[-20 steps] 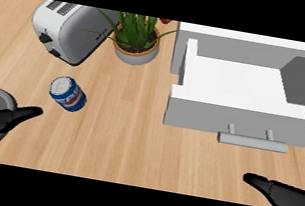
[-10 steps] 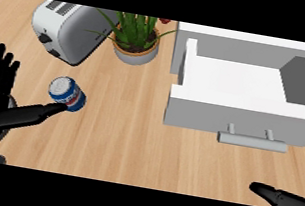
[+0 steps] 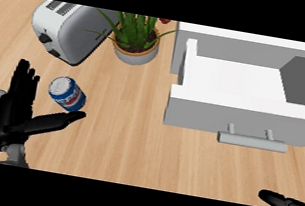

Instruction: Pick up the can, place it into the drawer and close the drawer

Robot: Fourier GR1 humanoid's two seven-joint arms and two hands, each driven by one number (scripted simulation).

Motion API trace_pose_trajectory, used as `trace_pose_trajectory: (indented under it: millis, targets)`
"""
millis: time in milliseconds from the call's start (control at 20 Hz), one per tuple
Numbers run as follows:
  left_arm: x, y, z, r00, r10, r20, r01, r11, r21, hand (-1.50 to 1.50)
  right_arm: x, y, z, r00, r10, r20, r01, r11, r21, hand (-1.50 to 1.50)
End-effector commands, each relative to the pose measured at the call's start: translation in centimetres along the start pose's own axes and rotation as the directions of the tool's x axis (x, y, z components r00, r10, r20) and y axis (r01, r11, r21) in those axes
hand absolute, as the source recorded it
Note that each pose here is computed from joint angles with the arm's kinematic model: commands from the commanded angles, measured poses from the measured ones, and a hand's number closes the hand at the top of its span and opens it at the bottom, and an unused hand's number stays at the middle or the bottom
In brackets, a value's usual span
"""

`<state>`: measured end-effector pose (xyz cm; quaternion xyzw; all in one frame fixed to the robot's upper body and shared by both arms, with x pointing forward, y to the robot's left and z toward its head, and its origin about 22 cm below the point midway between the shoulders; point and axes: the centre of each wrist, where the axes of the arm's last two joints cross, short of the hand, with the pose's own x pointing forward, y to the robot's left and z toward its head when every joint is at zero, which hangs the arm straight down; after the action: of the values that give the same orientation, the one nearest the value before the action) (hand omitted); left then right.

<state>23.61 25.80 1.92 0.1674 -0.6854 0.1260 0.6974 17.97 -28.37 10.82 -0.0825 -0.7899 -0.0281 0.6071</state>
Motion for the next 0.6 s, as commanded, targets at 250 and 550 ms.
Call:
trace_pose_trajectory:
  millis: [250,550]
  targets:
    - [-6.4,-0.4,0.0,0.999,-0.036,-0.030,0.038,0.998,0.055,-1.50,0.8,-2.3,0.9,1.000,-0.001,0.024,0.001,1.000,-0.014,-1.50]
    - [-10.4,0.7,-0.2,0.998,-0.008,-0.064,0.013,0.997,0.081,-1.50,1.9,-2.2,1.0,1.000,-0.004,-0.005,0.004,1.000,0.000,-1.50]
